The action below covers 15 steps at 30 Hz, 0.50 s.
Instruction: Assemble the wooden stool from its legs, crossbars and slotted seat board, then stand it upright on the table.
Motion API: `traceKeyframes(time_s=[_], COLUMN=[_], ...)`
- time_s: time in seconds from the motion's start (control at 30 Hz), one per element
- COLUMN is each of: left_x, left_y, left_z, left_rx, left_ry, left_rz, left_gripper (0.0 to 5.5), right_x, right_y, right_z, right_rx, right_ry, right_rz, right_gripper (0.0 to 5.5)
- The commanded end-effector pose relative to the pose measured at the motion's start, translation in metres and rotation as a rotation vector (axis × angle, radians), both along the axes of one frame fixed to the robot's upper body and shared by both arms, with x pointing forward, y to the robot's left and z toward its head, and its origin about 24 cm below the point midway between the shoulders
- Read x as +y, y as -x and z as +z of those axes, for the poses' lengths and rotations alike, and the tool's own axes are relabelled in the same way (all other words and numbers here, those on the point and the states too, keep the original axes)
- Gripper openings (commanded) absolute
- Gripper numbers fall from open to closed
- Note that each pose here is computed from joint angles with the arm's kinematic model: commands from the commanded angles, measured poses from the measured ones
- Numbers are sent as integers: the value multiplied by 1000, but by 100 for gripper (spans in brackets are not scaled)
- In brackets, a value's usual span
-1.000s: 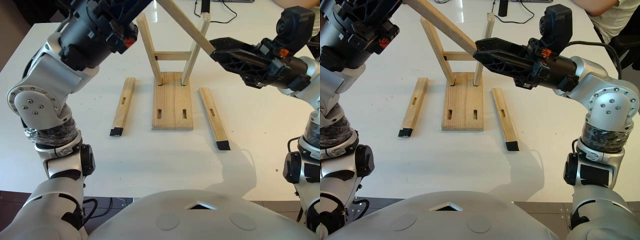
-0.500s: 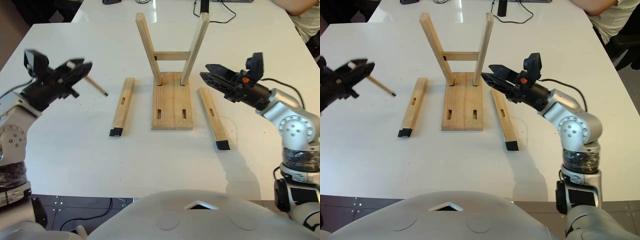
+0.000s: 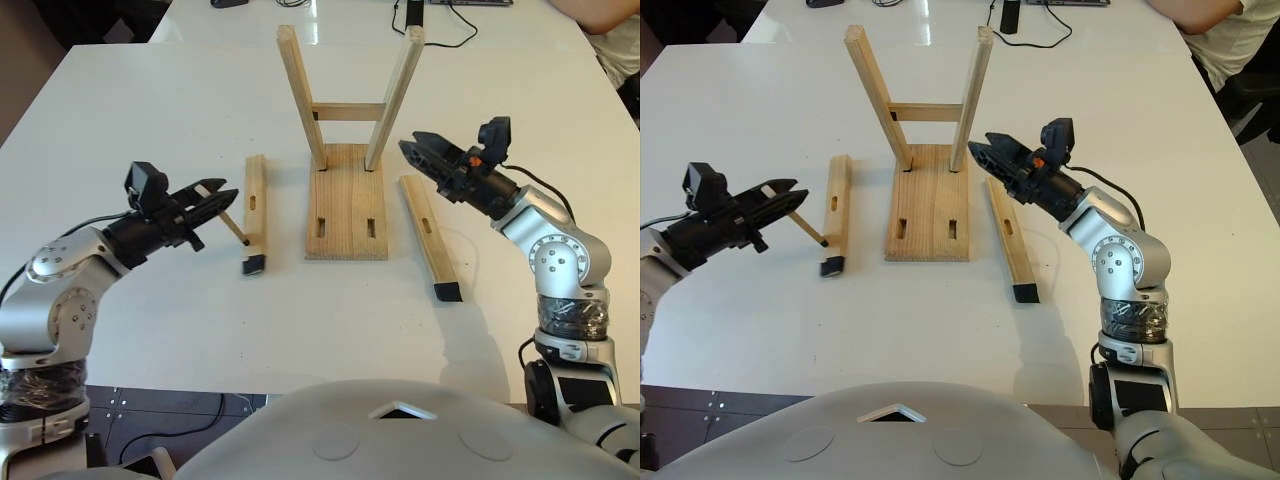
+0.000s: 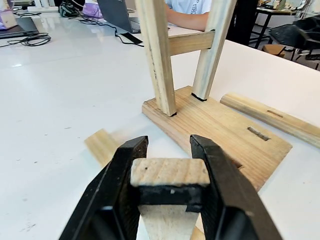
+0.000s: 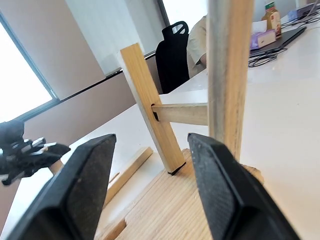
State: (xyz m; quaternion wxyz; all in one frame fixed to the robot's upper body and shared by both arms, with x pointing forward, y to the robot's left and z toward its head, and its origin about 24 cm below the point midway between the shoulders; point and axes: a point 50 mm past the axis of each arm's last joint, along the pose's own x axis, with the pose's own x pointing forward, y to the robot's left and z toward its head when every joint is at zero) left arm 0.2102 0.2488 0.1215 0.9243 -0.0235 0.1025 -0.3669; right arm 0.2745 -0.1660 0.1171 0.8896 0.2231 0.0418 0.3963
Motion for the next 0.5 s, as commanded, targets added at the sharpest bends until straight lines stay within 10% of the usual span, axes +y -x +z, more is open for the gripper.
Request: traceKeyframes(time_s=[0.03,0.5], left_x=[-8,26], left_y=[-6,-44], left_z=[4,10], left_rx=[-15,-155], left_ry=[12,-125], left_rz=[-17,-31], left_gripper=[134,134], right_x=[-5,-3], right_y=[-5,-1], right_z=[0,-32], right_rx=[23,69], right_ry=[-38,30], right_rz=[-63,-118], right_gripper=[265,265])
